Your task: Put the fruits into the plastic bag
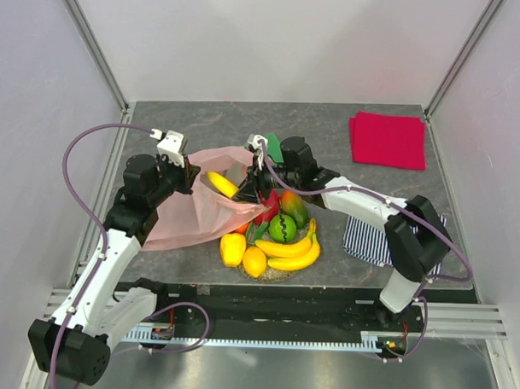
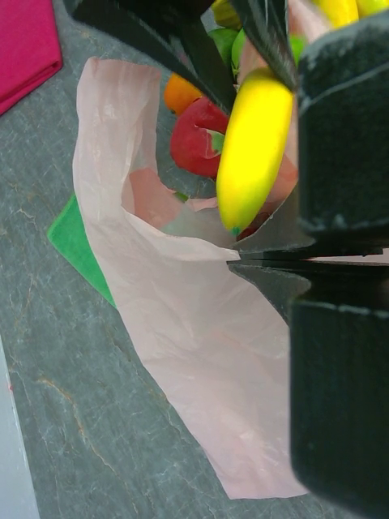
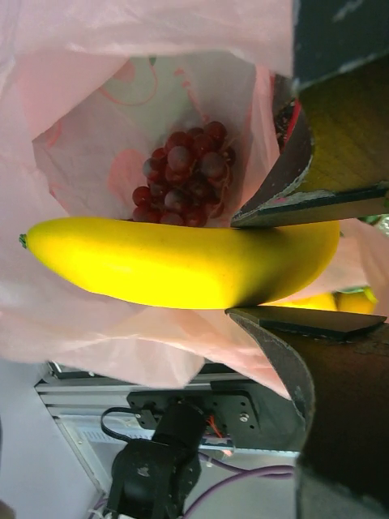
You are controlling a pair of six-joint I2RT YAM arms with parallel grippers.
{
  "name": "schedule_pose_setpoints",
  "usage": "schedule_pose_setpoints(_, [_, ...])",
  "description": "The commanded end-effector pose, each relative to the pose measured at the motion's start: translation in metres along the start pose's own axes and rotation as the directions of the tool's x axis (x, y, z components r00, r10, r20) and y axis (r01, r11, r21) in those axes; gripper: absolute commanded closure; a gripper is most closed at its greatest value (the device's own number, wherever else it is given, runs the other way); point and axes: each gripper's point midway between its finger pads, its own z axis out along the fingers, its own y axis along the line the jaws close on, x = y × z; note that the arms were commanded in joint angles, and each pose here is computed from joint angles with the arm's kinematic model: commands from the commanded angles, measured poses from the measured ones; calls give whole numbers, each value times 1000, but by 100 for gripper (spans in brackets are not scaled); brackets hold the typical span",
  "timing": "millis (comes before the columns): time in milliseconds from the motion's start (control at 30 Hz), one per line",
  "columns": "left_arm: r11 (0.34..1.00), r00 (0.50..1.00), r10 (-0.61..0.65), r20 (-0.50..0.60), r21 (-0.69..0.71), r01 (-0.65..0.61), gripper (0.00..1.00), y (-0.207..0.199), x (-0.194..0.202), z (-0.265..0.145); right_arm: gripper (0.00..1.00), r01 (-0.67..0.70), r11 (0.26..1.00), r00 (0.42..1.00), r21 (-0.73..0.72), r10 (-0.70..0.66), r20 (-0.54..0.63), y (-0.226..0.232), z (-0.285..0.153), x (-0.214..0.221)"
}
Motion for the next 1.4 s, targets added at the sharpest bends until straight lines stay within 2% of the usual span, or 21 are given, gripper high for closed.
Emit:
schedule_pose_setpoints(0, [999, 998, 44, 55, 13, -45, 98, -2, -23, -4, 83, -2, 1000, 999, 5, 2, 52, -12, 12, -30])
schedule_pose_setpoints(333, [997, 998, 37, 60, 60, -41, 98, -10, -24, -3, 82, -92, 995, 989, 26, 88, 121, -38, 22, -75])
schedule_pose_setpoints(500, [998, 997, 37, 61, 57, -41, 98, -10, -24, -4, 82, -149, 988, 984, 30, 145, 101, -41, 37, -59])
schedule_pose_setpoints(800, [997, 998, 31, 55, 62, -35, 99, -10, -22, -2, 82, -225, 973, 971, -46, 228, 70, -13, 69, -35])
schedule_pose_setpoints(1000, [998, 998, 32, 58, 58, -36, 98, -10, -23, -2, 81, -319, 947, 948, -32, 319, -6, -10, 89, -1])
schedule_pose_setpoints(1167, [998, 998, 32, 58, 57, -35, 98, -9, -23, -2, 75, -331, 943, 943, -27, 329, -45, -7, 97, 14])
schedule_pose_setpoints(1267, [998, 998, 32, 57, 55, -35, 99, -9, -23, -2, 67, -336, 942, 941, -26, 334, -57, -7, 97, 17])
schedule_pose_setpoints(1300, [998, 998, 32, 57, 55, -35, 98, -9, -23, -2, 59, -329, 944, 943, -28, 327, -57, -6, 97, 16])
schedule_pose_setpoints(1367, [998, 998, 32, 58, 54, -35, 99, -9, -23, -3, 50, -320, 947, 946, -33, 318, -56, -5, 96, 15])
